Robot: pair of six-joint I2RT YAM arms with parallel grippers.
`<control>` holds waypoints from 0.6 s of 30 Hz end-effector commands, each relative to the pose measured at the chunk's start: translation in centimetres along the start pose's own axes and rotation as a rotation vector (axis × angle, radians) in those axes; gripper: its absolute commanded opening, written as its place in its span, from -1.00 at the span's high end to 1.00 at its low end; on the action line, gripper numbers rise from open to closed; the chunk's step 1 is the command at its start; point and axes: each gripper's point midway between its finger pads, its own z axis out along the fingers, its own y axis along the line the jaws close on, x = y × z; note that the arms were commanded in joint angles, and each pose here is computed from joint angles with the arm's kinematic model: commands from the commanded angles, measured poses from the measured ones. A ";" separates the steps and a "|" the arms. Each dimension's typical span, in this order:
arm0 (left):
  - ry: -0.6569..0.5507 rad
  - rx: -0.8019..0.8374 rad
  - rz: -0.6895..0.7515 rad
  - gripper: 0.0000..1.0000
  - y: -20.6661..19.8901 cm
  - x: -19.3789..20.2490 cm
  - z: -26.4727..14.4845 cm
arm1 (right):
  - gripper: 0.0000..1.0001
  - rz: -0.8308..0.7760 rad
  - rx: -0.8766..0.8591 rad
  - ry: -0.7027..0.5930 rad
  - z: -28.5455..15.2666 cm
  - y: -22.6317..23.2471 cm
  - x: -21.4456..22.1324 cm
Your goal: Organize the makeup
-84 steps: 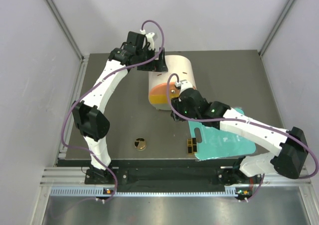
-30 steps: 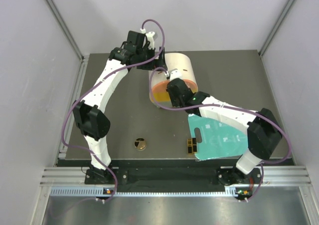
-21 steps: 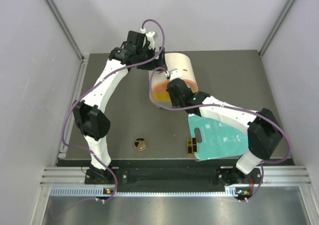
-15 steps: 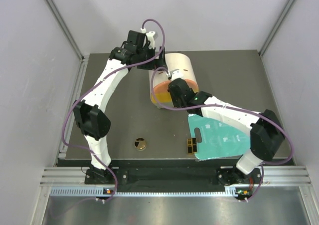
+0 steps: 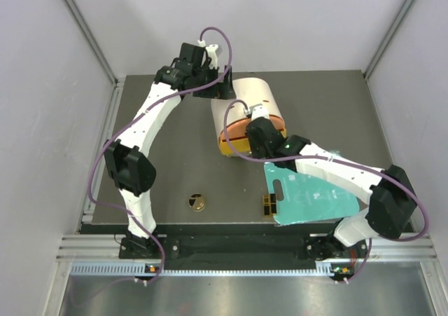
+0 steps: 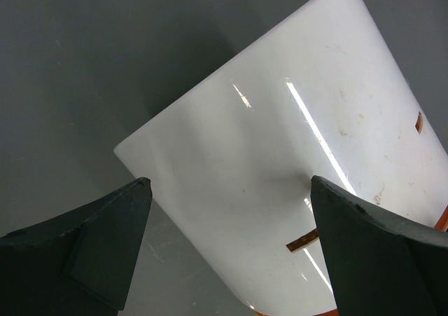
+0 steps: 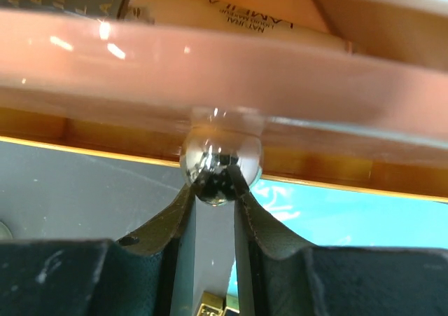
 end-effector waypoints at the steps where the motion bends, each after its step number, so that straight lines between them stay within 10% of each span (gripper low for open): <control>1: 0.121 -0.067 0.005 -0.98 1.8 3.2 1.4 | 1.00 0.104 -0.040 -0.127 -2.5 0.6 -3.4; 18: 0.124 -0.067 -0.001 -0.98 1.8 3.3 1.7 | 1.00 0.097 -0.078 -0.063 -4.8 0.2 0.3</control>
